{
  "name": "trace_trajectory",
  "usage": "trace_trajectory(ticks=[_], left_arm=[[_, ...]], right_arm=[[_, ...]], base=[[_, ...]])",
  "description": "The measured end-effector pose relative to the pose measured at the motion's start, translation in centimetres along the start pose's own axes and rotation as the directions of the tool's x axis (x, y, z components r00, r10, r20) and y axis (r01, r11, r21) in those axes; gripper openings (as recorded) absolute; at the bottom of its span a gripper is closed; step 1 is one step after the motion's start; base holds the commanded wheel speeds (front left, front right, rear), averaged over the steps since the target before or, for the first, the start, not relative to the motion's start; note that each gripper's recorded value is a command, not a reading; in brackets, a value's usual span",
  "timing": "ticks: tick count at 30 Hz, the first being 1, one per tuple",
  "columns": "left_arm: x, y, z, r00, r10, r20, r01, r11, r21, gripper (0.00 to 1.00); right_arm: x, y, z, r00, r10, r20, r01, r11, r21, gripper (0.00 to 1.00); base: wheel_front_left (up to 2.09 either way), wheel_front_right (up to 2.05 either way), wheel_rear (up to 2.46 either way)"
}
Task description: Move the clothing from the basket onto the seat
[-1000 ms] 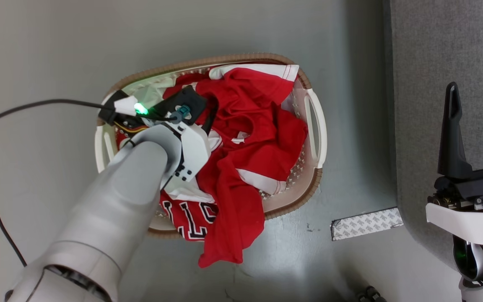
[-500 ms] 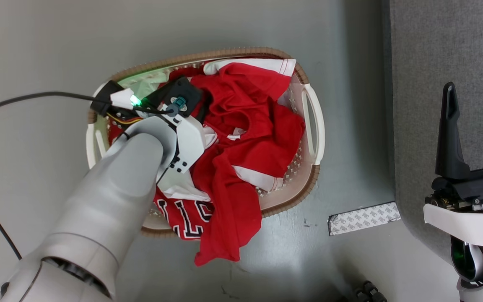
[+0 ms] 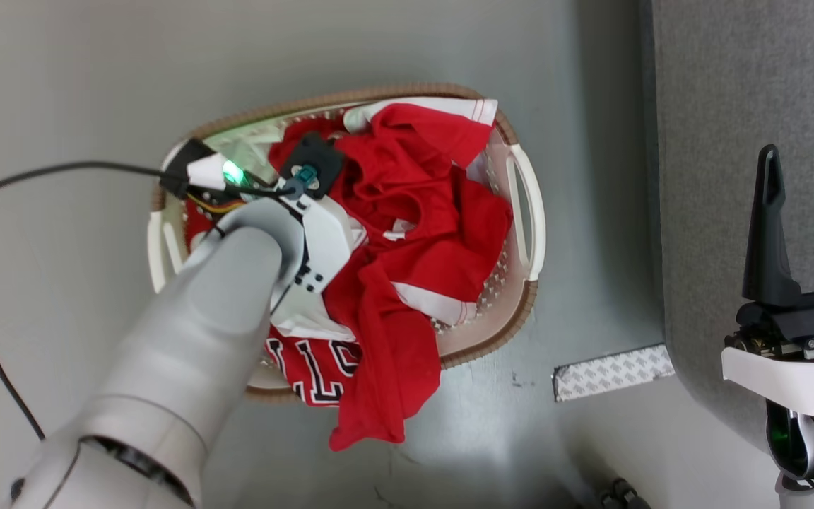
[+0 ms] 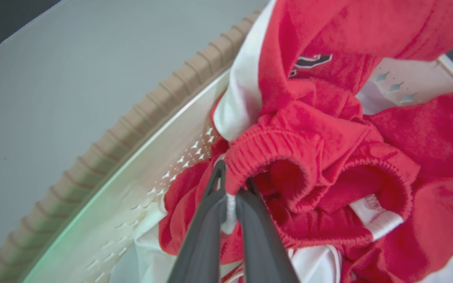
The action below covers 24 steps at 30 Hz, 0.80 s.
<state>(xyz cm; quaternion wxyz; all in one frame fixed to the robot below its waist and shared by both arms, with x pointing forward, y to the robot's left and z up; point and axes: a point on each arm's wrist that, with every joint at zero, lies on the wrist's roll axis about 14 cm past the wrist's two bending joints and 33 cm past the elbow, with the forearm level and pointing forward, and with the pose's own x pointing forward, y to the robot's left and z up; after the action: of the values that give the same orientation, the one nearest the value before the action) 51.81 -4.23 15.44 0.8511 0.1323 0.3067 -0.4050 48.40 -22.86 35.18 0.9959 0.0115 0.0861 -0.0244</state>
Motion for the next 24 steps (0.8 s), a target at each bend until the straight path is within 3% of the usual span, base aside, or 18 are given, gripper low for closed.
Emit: trace_trajectory(ticks=[7, 14, 24], left_arm=[[-3.1, -0.9, 2.0, 0.998, 0.026, 0.053, -0.022, 0.997, -0.069, 0.0], [-8.7, -1.1, 5.8, 0.978, 0.119, 0.172, -0.094, 0.985, -0.144, 0.0], [-19.2, -1.4, 11.7, 0.892, 0.279, 0.355, -0.211, 0.952, -0.22, 0.0]], right_arm=[[-0.3, 0.4, 2.2, 0.999, 0.006, 0.042, -0.007, 1.0, 0.029, 1.0], [-2.6, 0.4, 5.2, 0.997, -0.01, 0.083, 0.004, 0.997, 0.074, 1.0], [-8.0, 1.6, 8.7, 0.991, 0.011, 0.131, -0.027, 0.992, 0.122, 1.0]], base=[[0.0, 0.0, 0.0], [0.0, 0.0, 0.0], [0.0, 0.0, 0.0]])
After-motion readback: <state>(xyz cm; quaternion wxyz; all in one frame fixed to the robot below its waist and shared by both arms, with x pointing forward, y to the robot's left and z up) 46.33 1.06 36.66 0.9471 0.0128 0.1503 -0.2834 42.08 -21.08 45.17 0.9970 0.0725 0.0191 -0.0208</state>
